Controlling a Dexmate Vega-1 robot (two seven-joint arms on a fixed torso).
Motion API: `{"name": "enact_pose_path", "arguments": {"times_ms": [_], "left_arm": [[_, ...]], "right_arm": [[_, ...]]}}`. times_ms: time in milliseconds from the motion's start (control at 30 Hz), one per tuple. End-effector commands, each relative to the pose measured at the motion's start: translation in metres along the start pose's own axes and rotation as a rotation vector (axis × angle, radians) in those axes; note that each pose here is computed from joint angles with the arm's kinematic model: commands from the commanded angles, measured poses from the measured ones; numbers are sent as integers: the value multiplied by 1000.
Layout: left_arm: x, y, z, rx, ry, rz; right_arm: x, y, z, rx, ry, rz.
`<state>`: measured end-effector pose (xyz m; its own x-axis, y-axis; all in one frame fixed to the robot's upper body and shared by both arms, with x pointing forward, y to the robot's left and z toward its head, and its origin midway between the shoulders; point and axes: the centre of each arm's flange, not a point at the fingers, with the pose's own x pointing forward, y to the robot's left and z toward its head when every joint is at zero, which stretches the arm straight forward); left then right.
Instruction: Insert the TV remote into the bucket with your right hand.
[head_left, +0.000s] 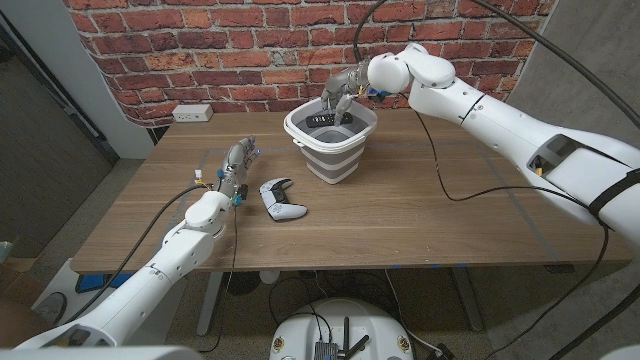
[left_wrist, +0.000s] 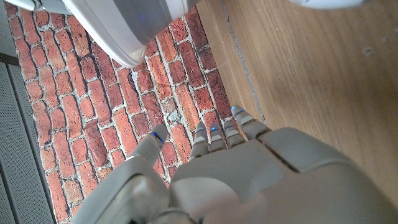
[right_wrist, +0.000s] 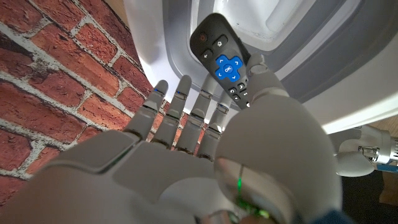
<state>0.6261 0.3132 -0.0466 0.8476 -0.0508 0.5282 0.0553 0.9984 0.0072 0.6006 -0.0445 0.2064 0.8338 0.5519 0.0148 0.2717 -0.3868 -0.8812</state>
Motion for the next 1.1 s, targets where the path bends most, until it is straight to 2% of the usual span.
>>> {"name": "enact_pose_path", "arguments": {"times_ms": [33,633,1100], "left_arm": [[2,1,-2,-6,5,3],[0,3,-2,-5,10,4],[-5,3,-4,-11,12,6]], "right_arm": [[18,22,11,-33,-8,26],[33,47,24,-57,-19,61],[30,55,31,-90,9,75]]}}
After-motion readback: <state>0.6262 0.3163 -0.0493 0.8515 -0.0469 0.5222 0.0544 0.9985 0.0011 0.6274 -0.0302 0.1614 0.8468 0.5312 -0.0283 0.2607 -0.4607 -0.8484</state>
